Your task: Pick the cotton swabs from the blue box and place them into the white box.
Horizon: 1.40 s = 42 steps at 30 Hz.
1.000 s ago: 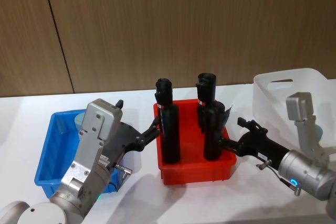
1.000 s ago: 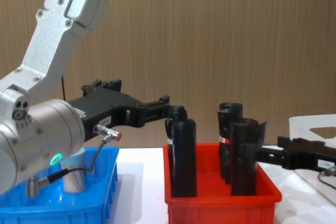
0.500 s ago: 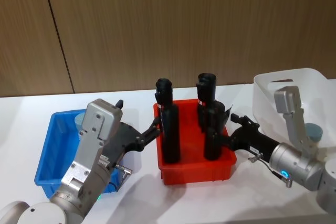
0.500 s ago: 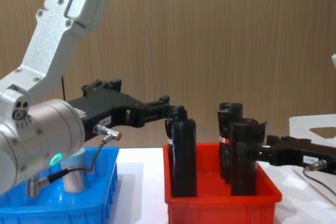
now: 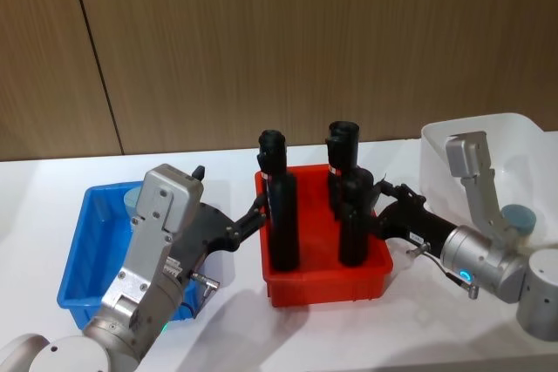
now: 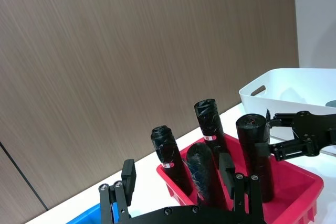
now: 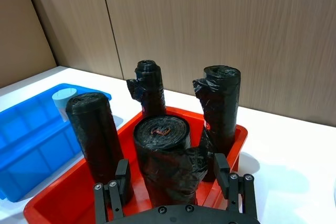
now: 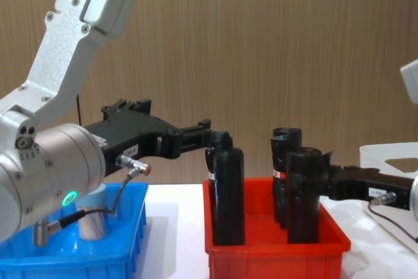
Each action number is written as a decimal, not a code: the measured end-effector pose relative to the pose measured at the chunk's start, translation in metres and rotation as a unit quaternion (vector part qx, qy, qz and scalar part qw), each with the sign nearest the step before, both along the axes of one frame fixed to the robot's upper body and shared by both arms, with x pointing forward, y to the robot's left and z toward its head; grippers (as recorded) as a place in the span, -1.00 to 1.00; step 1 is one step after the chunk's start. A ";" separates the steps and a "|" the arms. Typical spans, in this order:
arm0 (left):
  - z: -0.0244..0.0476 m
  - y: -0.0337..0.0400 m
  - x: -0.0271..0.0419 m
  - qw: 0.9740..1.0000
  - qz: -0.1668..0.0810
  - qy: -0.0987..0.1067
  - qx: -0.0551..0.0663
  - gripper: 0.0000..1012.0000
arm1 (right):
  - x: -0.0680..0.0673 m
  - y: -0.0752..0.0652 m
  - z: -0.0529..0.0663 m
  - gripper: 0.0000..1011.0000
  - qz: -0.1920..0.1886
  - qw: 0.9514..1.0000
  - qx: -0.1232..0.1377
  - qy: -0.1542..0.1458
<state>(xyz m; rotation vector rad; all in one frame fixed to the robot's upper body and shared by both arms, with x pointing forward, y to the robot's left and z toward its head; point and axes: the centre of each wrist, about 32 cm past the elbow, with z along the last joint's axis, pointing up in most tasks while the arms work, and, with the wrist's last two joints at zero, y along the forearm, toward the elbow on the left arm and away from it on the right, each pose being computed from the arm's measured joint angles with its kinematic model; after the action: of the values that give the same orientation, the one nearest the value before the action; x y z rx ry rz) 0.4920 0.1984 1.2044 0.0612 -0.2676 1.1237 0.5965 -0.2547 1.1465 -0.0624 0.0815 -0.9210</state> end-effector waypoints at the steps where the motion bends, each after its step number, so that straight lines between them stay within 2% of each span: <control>1: 0.0000 0.0000 0.0000 1.000 0.000 0.000 0.000 0.98 | 0.002 0.000 0.000 0.98 -0.001 1.000 -0.001 0.000; 14: 0.0000 0.0000 0.0000 1.000 0.000 0.000 0.000 0.98 | 0.015 0.004 0.001 0.96 0.001 1.000 -0.009 -0.001; 21: 0.0000 0.0000 0.0000 1.000 0.000 0.000 0.000 0.98 | 0.020 0.007 0.001 0.67 0.004 1.000 -0.013 -0.002; 24: 0.0000 0.0000 0.0000 1.000 0.000 0.000 0.000 0.98 | 0.021 0.008 0.001 0.45 0.006 1.000 -0.014 -0.004; 28: 0.0000 0.0000 0.0000 1.000 0.000 0.000 0.000 0.98 | 0.022 0.008 0.001 0.30 0.007 1.000 -0.015 -0.005; 29: 0.0000 0.0000 0.0000 1.000 0.000 0.000 0.000 0.98 | 0.022 0.008 0.002 0.18 0.007 1.000 -0.015 -0.005; 31: 0.0000 0.0000 0.0000 1.000 0.000 0.000 0.000 0.98 | 0.022 0.008 0.002 0.08 0.007 1.000 -0.015 -0.006; 42: 0.0000 0.0000 0.0000 1.000 0.000 0.000 0.000 0.98 | 0.018 0.009 0.009 0.01 0.009 1.000 -0.011 -0.018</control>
<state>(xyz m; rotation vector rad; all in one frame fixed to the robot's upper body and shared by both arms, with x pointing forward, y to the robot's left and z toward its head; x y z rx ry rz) 0.4920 0.1984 1.2044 0.0612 -0.2676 1.1237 0.6141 -0.2461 1.1552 -0.0662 0.0376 -0.9043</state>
